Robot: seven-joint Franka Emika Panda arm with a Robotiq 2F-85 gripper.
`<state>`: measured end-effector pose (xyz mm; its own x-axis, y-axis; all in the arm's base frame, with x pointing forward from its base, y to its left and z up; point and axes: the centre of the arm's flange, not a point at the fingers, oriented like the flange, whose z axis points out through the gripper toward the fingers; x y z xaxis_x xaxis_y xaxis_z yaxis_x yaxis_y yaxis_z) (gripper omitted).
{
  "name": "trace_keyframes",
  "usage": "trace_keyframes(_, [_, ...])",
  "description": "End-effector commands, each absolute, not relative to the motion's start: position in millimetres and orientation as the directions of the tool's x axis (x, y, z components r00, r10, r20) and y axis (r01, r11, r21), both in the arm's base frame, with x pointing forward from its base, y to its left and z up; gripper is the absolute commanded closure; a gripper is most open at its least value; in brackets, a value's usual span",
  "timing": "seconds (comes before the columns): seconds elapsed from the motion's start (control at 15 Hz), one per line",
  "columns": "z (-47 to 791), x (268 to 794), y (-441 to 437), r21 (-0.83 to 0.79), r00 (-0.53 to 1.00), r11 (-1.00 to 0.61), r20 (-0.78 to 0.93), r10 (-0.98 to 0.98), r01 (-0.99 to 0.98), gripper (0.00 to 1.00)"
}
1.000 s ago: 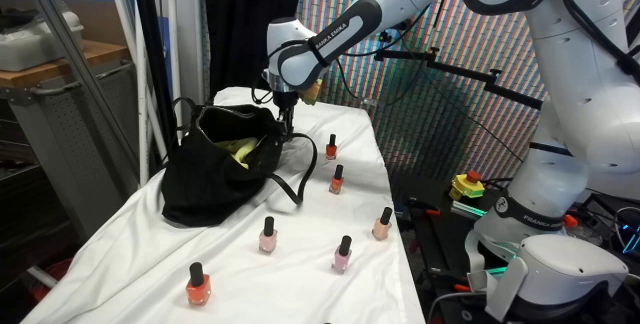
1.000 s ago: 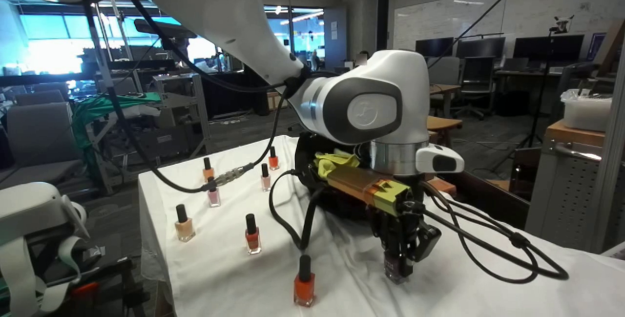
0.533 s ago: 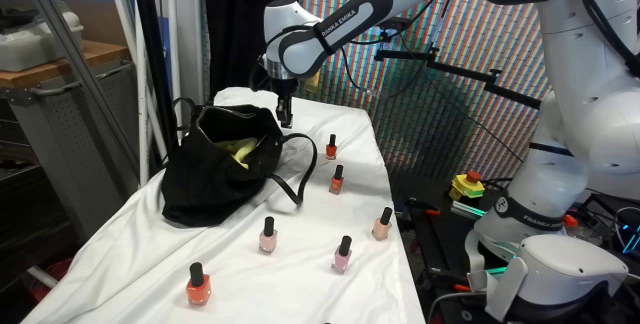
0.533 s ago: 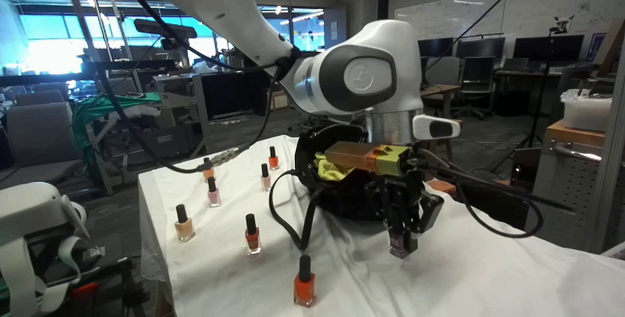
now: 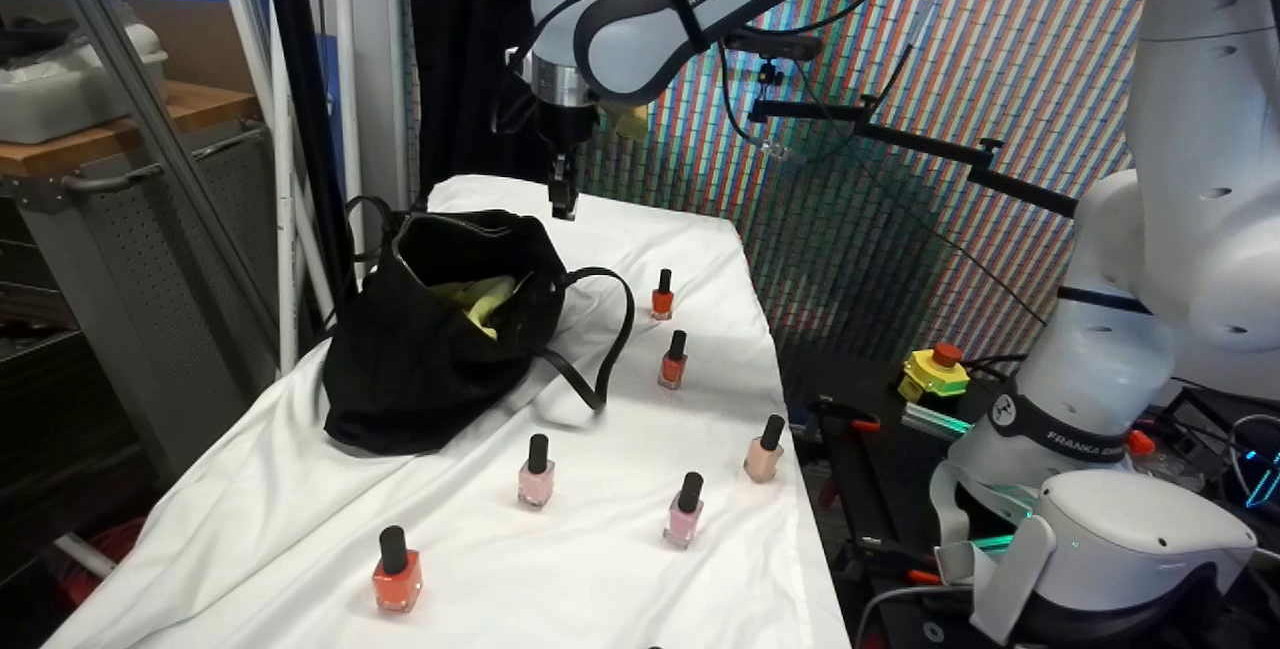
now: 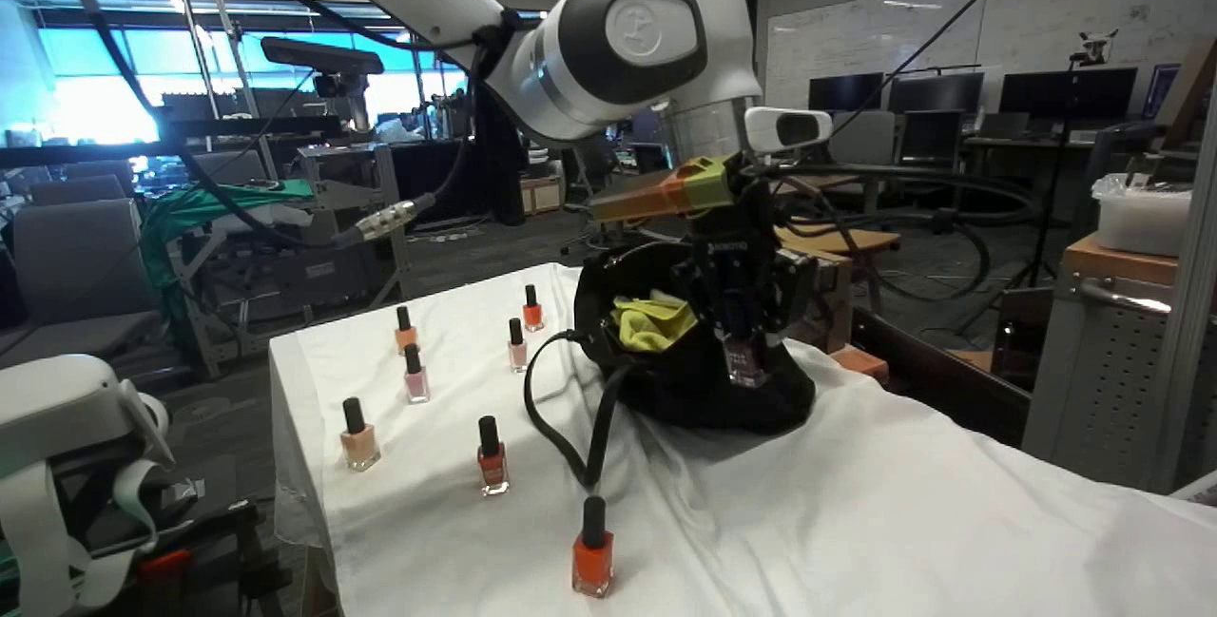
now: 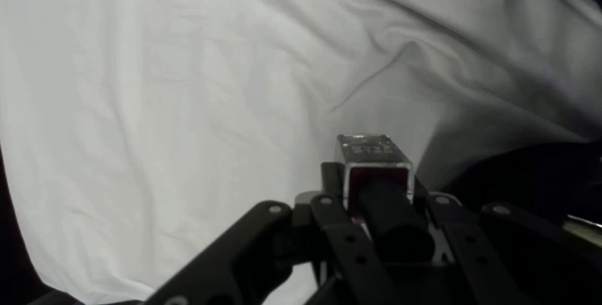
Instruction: Pick up the nail polish and put them in the bag
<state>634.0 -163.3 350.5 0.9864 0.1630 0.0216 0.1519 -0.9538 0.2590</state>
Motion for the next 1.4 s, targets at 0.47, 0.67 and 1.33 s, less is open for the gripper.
trace_keyframes(0.47, [360, 635, -51, 0.216, 0.925, -0.940, 0.216, 0.311, 0.266, 0.85])
trace_keyframes(0.67, [360, 641, -39, 0.219, 0.915, -0.935, 0.234, 0.328, 0.279, 0.85])
trace_keyframes(1.33, [404, 614, -9, 0.244, 0.874, -0.920, 0.310, 0.374, 0.307, 0.85])
